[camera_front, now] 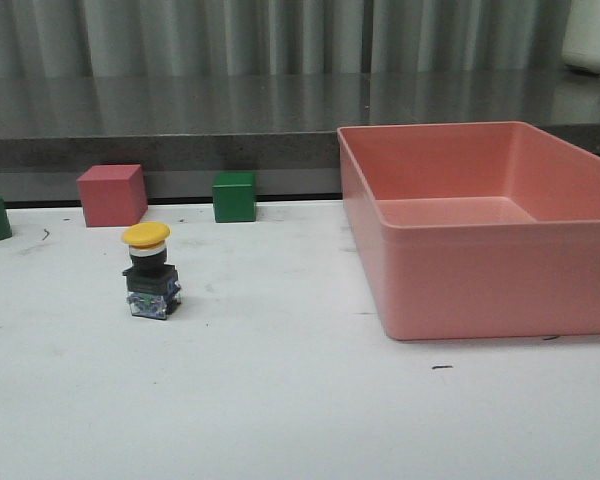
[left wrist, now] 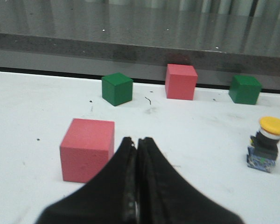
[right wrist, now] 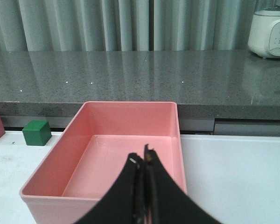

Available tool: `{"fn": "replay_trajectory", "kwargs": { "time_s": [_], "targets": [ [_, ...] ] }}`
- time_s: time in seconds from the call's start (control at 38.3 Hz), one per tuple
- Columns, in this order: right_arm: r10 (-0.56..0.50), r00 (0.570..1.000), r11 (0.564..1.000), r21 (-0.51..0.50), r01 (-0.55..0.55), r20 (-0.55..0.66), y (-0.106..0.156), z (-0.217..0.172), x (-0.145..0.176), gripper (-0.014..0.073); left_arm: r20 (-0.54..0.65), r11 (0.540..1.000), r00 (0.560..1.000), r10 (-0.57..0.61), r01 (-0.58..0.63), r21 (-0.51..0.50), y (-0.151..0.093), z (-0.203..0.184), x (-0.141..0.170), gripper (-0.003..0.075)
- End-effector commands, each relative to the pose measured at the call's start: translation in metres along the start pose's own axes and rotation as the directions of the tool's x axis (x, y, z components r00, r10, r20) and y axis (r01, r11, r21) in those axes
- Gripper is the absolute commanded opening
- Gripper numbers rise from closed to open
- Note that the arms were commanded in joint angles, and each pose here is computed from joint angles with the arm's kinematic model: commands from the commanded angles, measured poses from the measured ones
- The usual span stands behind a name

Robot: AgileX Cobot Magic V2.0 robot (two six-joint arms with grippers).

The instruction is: Place and stand button with both arms

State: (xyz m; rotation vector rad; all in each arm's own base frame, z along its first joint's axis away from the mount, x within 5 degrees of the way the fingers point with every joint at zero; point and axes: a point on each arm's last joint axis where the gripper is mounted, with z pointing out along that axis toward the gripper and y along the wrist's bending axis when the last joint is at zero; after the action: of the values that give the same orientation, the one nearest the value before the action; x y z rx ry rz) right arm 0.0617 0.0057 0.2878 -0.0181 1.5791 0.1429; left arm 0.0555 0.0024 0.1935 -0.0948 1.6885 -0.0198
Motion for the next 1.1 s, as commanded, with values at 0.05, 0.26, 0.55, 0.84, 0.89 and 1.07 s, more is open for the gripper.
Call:
{"fn": "replay_trajectory", "kwargs": {
  "time_s": [0.05, 0.26, 0.55, 0.84, 0.89, 1.07],
  "targets": [
    [-0.024, 0.994, 1.0, -0.006, 0.025, 0.108, 0.0015, -0.0016, -0.0167, -0.0063, 0.141, 0.999, 0.99, -0.015, 0.021, -0.038, 0.0021, -0.0021, -0.0097, -0.002],
    [-0.024, 0.994, 1.0, -0.006, 0.025, 0.108, 0.0015, -0.0016, -0.0167, -0.0063, 0.142, 0.999, 0.99, -0.015, 0.022, -0.043, 0.0023, -0.0021, -0.0098, -0.002],
    [-0.024, 0.994, 1.0, -0.006, 0.025, 0.108, 0.0015, -0.0016, -0.0167, -0.0063, 0.142, 0.999, 0.99, -0.015, 0.022, -0.043, 0.0023, -0.0021, -0.0098, -0.002],
    [-0.024, 0.994, 1.0, -0.006, 0.025, 0.108, 0.0015, -0.0016, -0.0167, -0.0063, 0.142, 0.999, 0.99, -0.015, 0.022, -0.043, 0.0023, -0.0021, -0.0098, -0.002],
    [-0.024, 0.994, 1.0, -0.006, 0.025, 0.108, 0.0015, -0.0016, -0.0167, -0.0063, 0.142, 0.999, 0.99, -0.015, 0.022, -0.043, 0.0023, -0.0021, -0.0098, -0.002],
    [-0.024, 0.994, 1.0, -0.006, 0.025, 0.108, 0.0015, -0.0016, -0.0167, -0.0063, 0.142, 0.999, 0.99, -0.015, 0.022, -0.043, 0.0023, -0.0021, -0.0098, -0.002]
  ]
}}
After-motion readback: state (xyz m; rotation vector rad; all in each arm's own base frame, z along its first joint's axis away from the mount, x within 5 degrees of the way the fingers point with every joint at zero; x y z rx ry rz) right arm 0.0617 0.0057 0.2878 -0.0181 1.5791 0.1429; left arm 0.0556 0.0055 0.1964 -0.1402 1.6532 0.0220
